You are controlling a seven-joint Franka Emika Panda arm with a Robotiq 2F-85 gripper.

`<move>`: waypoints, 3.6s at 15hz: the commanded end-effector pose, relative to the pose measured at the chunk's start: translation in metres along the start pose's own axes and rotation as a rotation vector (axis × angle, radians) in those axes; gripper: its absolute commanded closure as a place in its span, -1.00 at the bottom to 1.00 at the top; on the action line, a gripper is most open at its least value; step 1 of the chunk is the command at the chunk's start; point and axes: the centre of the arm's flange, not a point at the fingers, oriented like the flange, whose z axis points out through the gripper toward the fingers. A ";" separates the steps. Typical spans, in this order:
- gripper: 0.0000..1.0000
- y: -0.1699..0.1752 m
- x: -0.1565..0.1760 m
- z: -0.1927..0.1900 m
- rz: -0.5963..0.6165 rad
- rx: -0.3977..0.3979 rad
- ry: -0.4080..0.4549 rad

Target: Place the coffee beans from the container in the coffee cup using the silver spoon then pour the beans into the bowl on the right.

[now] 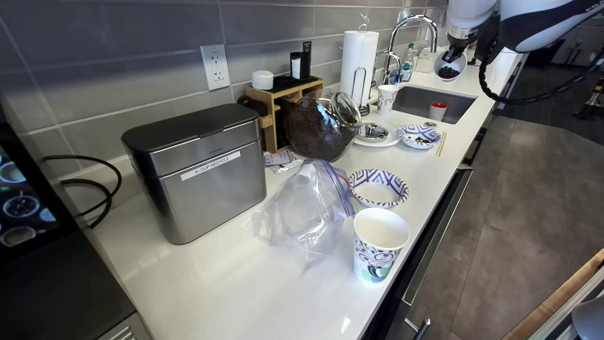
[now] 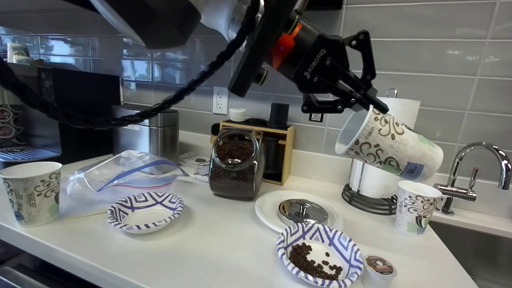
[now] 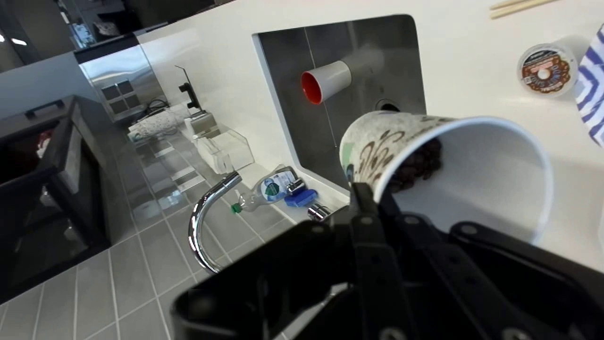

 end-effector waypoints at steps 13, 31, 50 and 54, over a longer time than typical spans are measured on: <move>0.98 -0.020 0.001 -0.009 0.053 -0.177 0.006; 0.98 -0.050 0.010 -0.021 0.085 -0.465 0.109; 0.98 -0.064 0.009 -0.023 0.064 -0.599 0.166; 0.98 -0.062 0.007 -0.023 0.057 -0.641 0.173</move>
